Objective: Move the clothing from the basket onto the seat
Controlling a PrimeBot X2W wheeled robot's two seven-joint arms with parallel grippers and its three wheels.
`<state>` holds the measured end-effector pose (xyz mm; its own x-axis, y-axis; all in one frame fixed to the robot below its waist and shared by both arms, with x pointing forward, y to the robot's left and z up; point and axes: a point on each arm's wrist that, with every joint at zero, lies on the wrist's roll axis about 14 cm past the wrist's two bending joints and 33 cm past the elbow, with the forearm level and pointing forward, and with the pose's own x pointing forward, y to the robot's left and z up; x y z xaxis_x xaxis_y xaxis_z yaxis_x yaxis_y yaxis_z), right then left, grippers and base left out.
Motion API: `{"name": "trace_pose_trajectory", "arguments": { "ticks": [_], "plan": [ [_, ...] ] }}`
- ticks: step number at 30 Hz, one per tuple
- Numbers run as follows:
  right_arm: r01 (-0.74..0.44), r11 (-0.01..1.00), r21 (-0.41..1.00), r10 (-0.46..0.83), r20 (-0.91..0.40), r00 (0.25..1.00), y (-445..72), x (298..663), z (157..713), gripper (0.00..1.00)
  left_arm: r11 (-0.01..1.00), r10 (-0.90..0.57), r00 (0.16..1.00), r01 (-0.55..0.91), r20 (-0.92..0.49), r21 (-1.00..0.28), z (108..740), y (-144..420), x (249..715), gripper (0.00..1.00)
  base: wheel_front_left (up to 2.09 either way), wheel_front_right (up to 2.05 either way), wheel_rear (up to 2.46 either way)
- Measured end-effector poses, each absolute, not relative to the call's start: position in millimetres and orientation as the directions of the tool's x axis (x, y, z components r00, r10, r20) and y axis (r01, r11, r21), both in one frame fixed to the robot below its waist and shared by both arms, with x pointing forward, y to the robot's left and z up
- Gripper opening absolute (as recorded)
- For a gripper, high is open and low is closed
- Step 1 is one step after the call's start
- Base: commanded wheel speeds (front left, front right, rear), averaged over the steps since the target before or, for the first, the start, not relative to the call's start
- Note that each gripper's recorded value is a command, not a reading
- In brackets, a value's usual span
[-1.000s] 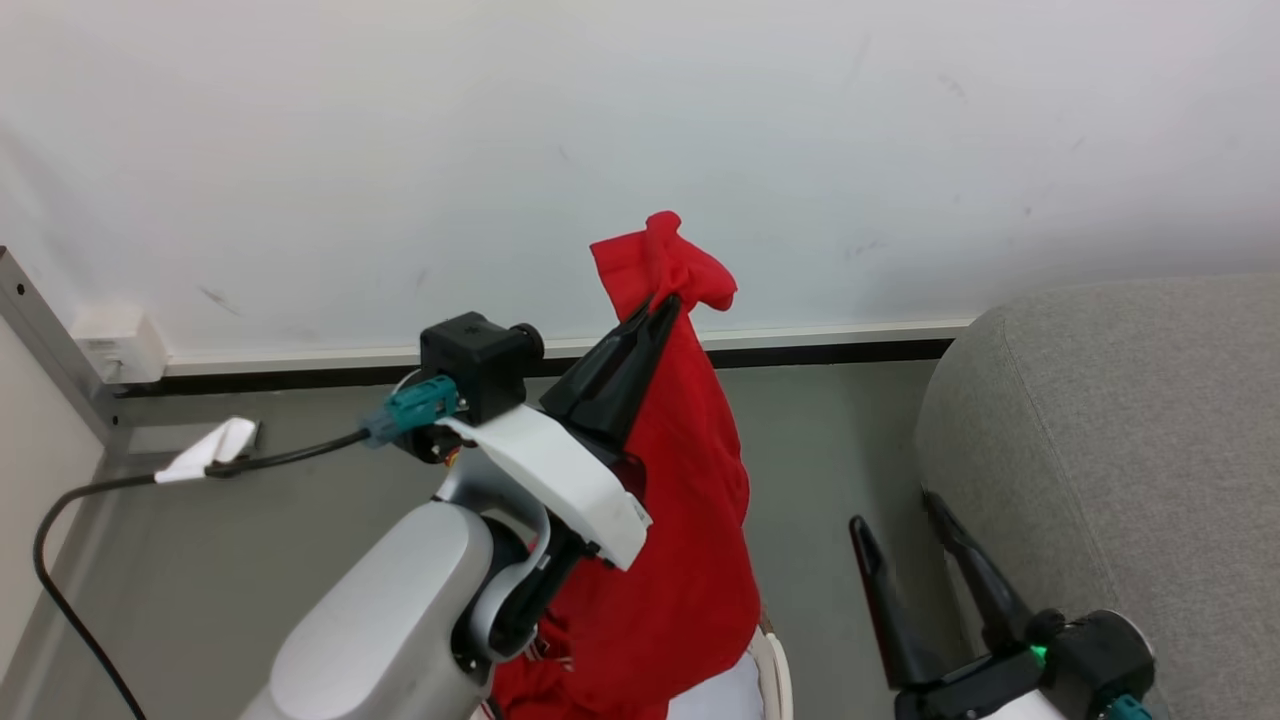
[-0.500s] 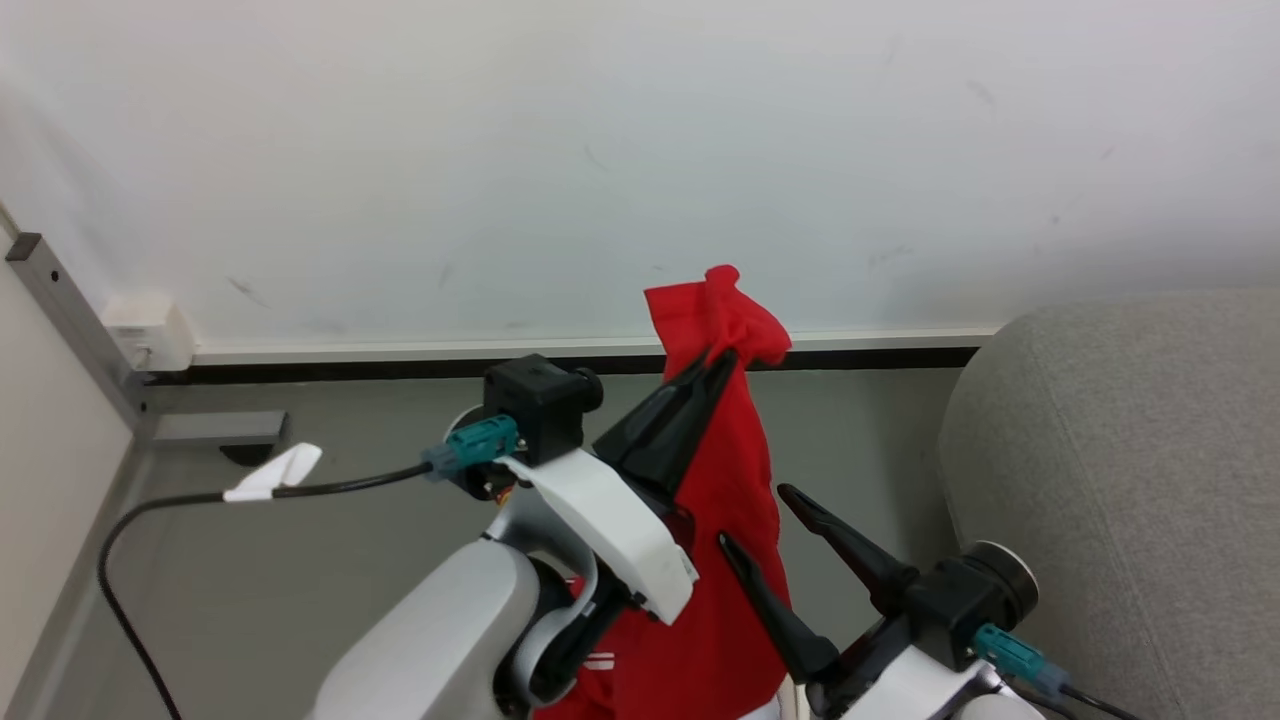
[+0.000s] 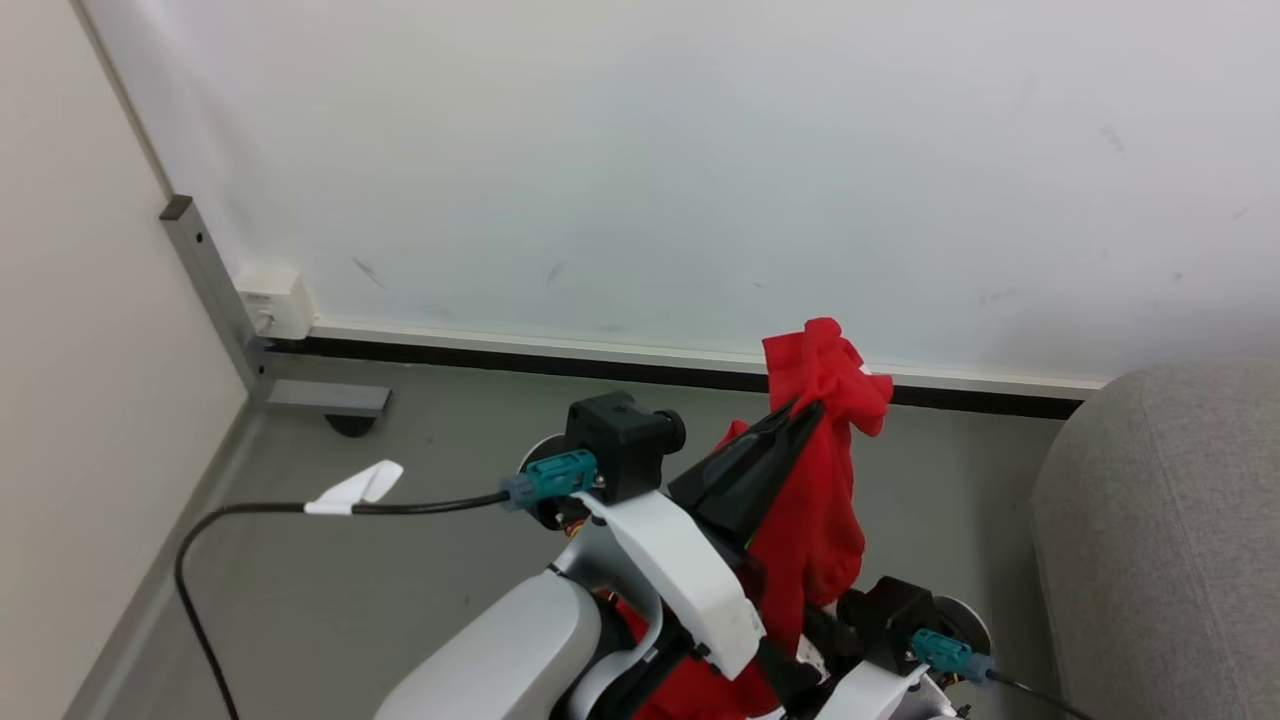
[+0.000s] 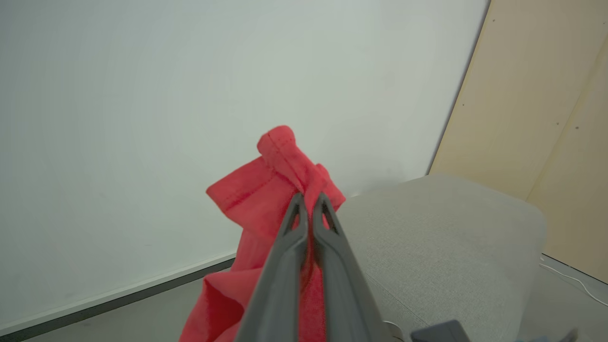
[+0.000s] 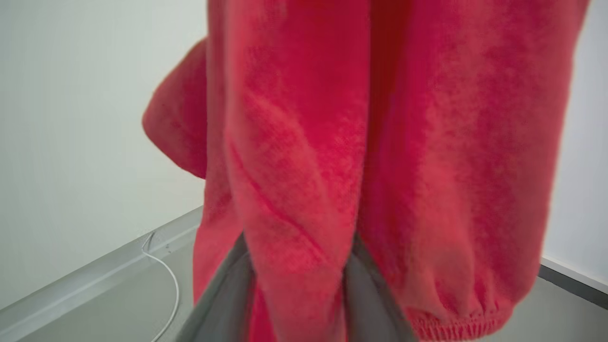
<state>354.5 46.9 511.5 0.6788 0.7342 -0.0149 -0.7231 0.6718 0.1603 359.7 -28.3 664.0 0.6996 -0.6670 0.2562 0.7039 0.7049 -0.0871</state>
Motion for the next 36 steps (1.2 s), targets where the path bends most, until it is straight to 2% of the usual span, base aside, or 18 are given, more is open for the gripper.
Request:
{"name": "trace_pose_trajectory", "arguments": {
  "ticks": [8, 15, 20, 21, 23, 31, 36],
  "plan": [
    [-0.711, 0.678, 0.187, 0.72, 0.027, 0.693, 47.4, 358.5, 518.2, 0.0, 0.735, -0.639, 0.729, 0.673, 0.245, -0.086, 660.0, -15.3, 363.1, 0.0, 0.0, 0.0, 0.0],
    [-0.63, 0.738, 0.24, 0.626, 0.104, 0.773, 13.3, 372.6, 535.7, 0.0, 0.751, -0.618, 0.755, 0.65, 0.219, -0.117, 645.4, -9.0, 370.4, 0.0, 0.0, 0.0, 0.0],
    [-0.551, 0.795, 0.255, 0.529, 0.155, 0.834, -25.3, 375.9, 544.8, 0.0, 0.728, -0.645, 0.74, 0.671, 0.188, -0.141, 631.1, -20.5, 368.4, 0.0, 0.0, 0.0, 0.0],
    [-0.538, 0.802, 0.26, 0.51, 0.171, 0.843, -31.7, 375.6, 548.6, 0.0, 0.722, -0.653, 0.735, 0.677, 0.183, -0.144, 628.6, -24.0, 367.6, 0.15, 0.0, 0.0, 0.0],
    [-0.51, 0.82, 0.26, 0.468, 0.207, 0.859, -45.4, 377.2, 559.0, 0.0, 0.704, -0.669, 0.722, 0.692, 0.176, -0.159, 623.6, -31.8, 365.5, 1.0, 0.0, 0.0, 0.0],
    [-0.316, 0.918, 0.238, 0.242, 0.294, 0.925, -132.1, 377.6, 585.4, 0.0, 0.585, -0.776, 0.615, 0.785, 0.142, -0.202, 598.7, -78.9, 343.1, 1.0, 0.0, 0.0, 0.0],
    [-0.163, 0.96, 0.226, 0.092, 0.294, 0.951, -189.9, 361.2, 586.3, 0.0, 0.503, -0.832, 0.531, 0.845, 0.164, -0.184, 596.1, -108.1, 330.8, 1.0, 0.0, 0.0, 0.0]
  ]
}}
